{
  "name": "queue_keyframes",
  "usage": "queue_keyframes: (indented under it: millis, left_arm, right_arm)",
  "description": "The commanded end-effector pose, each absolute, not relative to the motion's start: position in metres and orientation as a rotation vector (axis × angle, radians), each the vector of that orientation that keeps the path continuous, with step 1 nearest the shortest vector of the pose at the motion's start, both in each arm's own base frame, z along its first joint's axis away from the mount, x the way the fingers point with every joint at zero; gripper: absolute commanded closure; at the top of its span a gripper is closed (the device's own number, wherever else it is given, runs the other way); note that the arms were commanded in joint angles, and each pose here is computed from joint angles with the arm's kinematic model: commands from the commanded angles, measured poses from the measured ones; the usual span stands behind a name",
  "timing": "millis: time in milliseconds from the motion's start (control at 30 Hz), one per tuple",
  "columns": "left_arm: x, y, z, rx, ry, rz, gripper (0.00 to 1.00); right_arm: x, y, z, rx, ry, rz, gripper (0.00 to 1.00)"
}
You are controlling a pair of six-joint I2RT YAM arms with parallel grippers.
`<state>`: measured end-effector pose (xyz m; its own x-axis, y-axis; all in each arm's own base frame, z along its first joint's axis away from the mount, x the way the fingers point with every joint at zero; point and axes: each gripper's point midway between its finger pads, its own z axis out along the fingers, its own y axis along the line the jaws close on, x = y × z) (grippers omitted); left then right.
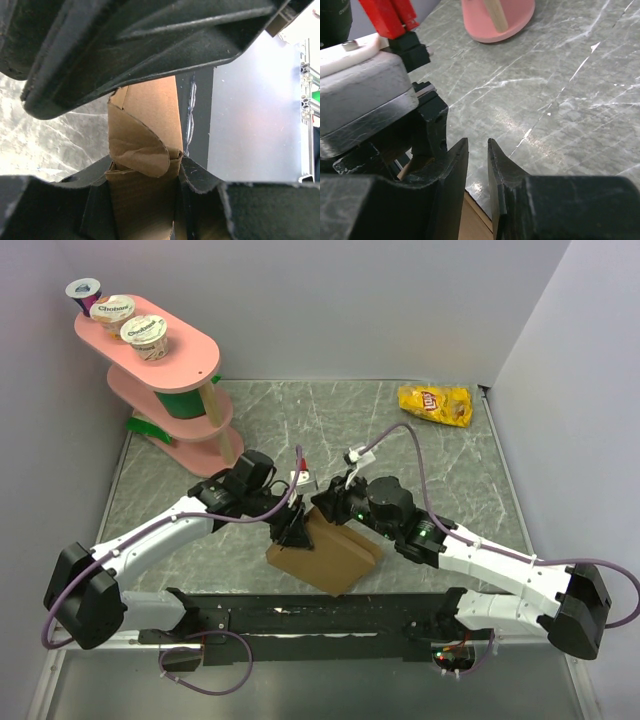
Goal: Fold the paper box
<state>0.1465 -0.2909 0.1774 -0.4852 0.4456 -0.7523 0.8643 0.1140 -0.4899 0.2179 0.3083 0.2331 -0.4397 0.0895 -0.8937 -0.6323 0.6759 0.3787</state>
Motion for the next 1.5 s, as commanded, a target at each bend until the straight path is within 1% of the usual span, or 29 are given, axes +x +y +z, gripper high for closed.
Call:
queue_keyframes:
  millis: [0, 300, 400, 700, 800, 867, 933, 967, 1000, 1033, 1067, 1133, 1167, 1267, 1367, 1400, 1433, 1467]
  left_arm:
    - [0.166, -0.295, 0.2, 1.231, 1.845, -1.288, 0.99]
    - [0.196, -0.289, 0.196, 1.075, 1.93, -1.164, 0.99]
    - [0.204, -0.285, 0.195, 1.031, 1.948, -1.119, 0.99]
    - [0.216, -0.276, 0.2, 0.951, 1.941, -1.073, 0.99]
    - [0.217, -0.275, 0.201, 0.945, 1.935, -1.073, 0.99]
    - [0.215, -0.274, 0.201, 0.964, 1.923, -1.077, 0.99]
    - [0.212, -0.274, 0.205, 0.98, 1.892, -1.081, 0.99]
    - [0.212, -0.273, 0.204, 0.981, 1.887, -1.074, 0.99]
    - [0.212, -0.272, 0.205, 0.974, 1.884, -1.061, 0.99]
    - [0.219, -0.267, 0.205, 0.947, 1.883, -1.009, 0.99]
    - [0.221, -0.264, 0.203, 0.935, 1.89, -0.979, 0.99]
    - [0.231, -0.257, 0.206, 0.901, 1.871, -0.897, 0.99]
    - [0.238, -0.251, 0.203, 0.869, 1.878, -0.832, 0.99]
    - [0.26, -0.24, 0.215, 0.785, 1.835, -0.698, 0.99]
    - [0.282, -0.231, 0.223, 0.716, 1.841, -0.574, 0.99]
    - [0.295, -0.221, 0.225, 0.688, 1.835, -0.469, 0.99]
    - [0.302, -0.218, 0.223, 0.684, 1.835, -0.405, 0.99]
    - [0.307, -0.22, 0.229, 0.685, 1.818, -0.365, 0.99]
  right_arm:
    - [0.182, 0.336, 0.256, -0.537, 1.804, 1.045, 0.69]
    - [0.159, 0.346, 0.254, -0.54, 1.866, 1.118, 0.71]
    - [0.149, 0.352, 0.258, -0.539, 1.875, 1.185, 0.72]
    - [0.127, 0.367, 0.248, -0.569, 1.924, 1.297, 0.73]
    - [0.124, 0.37, 0.25, -0.583, 1.924, 1.296, 0.73]
    - [0.13, 0.367, 0.243, -0.557, 1.958, 1.244, 0.73]
    - [0.142, 0.361, 0.248, -0.518, 1.961, 1.191, 0.69]
    - [0.149, 0.353, 0.247, -0.497, 1.974, 1.159, 0.63]
    - [0.156, 0.347, 0.25, -0.468, 1.974, 1.138, 0.59]
    - [0.174, 0.335, 0.25, -0.398, 1.981, 1.107, 0.56]
    - [0.179, 0.324, 0.257, -0.36, 1.962, 1.108, 0.45]
    - [0.199, 0.302, 0.254, -0.291, 1.952, 1.056, 0.31]
    - [0.203, 0.293, 0.259, -0.274, 1.928, 1.042, 0.22]
    - [0.222, 0.268, 0.256, -0.229, 1.934, 0.942, 0.18]
    - [0.235, 0.248, 0.255, -0.186, 1.928, 0.879, 0.17]
    - [0.237, 0.245, 0.252, -0.184, 1.927, 0.867, 0.17]
    - [0.241, 0.239, 0.252, -0.163, 1.913, 0.834, 0.17]
    - [0.244, 0.232, 0.256, -0.143, 1.896, 0.818, 0.15]
